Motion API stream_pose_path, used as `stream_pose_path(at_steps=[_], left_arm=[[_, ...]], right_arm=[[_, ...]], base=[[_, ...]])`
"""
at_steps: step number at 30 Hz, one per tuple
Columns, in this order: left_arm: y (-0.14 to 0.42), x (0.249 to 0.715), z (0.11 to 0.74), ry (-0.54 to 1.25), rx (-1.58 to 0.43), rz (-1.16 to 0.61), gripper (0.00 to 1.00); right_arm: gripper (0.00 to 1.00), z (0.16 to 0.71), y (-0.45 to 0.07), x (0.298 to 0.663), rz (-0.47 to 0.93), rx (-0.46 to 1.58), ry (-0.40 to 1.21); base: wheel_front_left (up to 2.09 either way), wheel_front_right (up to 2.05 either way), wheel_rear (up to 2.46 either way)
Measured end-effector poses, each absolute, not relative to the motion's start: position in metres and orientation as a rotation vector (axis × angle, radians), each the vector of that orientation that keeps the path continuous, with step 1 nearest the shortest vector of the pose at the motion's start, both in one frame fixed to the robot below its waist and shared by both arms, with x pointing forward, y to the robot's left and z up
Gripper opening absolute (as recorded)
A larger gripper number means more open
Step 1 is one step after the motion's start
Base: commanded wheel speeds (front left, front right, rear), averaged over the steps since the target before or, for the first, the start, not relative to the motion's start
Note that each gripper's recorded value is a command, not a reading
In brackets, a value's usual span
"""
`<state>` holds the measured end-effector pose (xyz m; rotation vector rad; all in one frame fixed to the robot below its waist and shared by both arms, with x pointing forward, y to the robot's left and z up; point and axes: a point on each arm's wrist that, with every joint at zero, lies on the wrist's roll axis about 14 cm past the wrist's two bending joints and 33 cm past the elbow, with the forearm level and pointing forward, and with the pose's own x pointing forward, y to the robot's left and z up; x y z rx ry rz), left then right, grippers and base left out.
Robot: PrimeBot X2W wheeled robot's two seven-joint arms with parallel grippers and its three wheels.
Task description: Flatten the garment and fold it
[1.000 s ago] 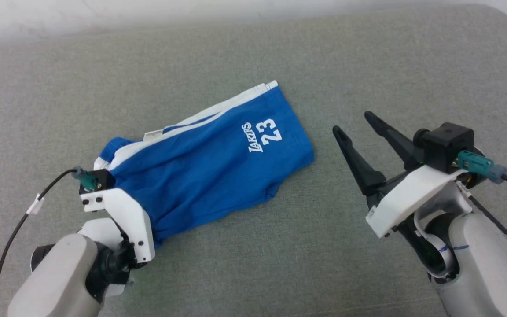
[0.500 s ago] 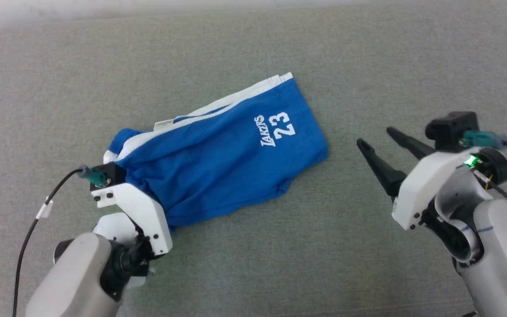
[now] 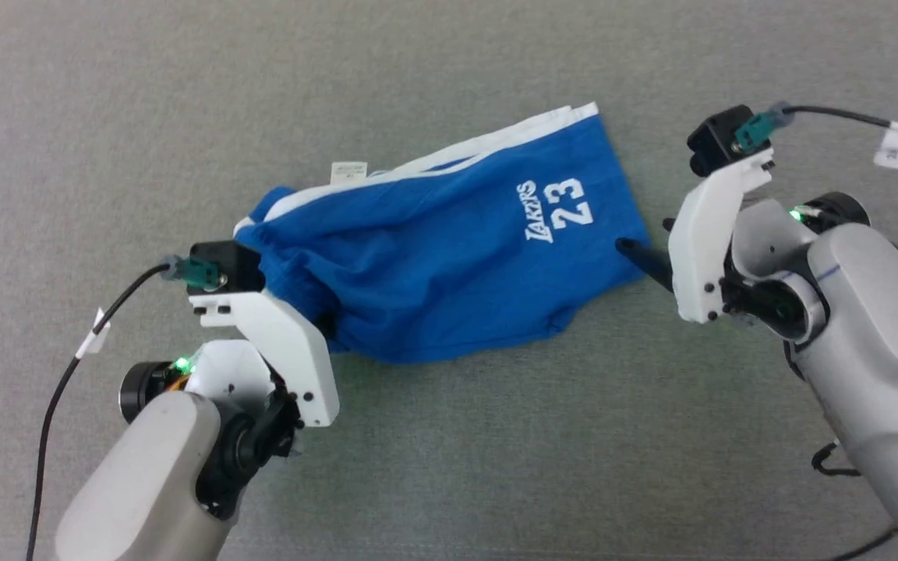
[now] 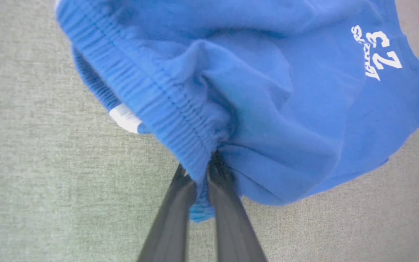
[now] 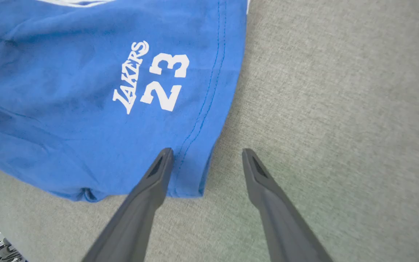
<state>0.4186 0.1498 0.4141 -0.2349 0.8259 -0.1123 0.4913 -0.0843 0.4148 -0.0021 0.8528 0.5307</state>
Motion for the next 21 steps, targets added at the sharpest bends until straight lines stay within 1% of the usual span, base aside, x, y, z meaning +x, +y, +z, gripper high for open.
stream_pose_path(at_steps=[4,7,8,9,10,14,21], left_arm=[[0.155,0.421,0.409,0.824,-0.232,-0.105,0.0],[0.159,0.419,0.404,0.832,-0.226,-0.093,0.0],[0.161,0.418,0.403,0.835,-0.226,-0.089,0.0],[0.163,0.417,0.402,0.838,-0.226,-0.084,0.0],[0.164,0.416,0.401,0.841,-0.225,-0.079,0.0],[0.163,0.416,0.402,0.839,-0.219,-0.088,0.0],[0.159,0.415,0.415,0.799,-0.202,-0.116,0.0]], right_arm=[[1.0,0.385,-0.076,0.491,0.544,-0.032,0.97],[1.0,0.374,-0.067,0.49,0.572,-0.066,1.049],[0.95,0.372,-0.065,0.489,0.581,-0.079,1.074],[0.35,0.37,-0.064,0.489,0.588,-0.083,1.094],[0.0,0.369,-0.063,0.489,0.593,-0.082,1.108],[0.0,0.371,-0.055,0.483,0.624,-0.075,1.12],[0.0,0.386,-0.055,0.476,0.636,-0.027,1.056]], base=[[0.0,0.0,0.0],[0.0,0.0,0.0],[0.0,0.0,0.0],[0.0,0.0,0.0],[0.0,0.0,0.0],[0.0,0.0,0.0],[0.0,0.0,0.0]])
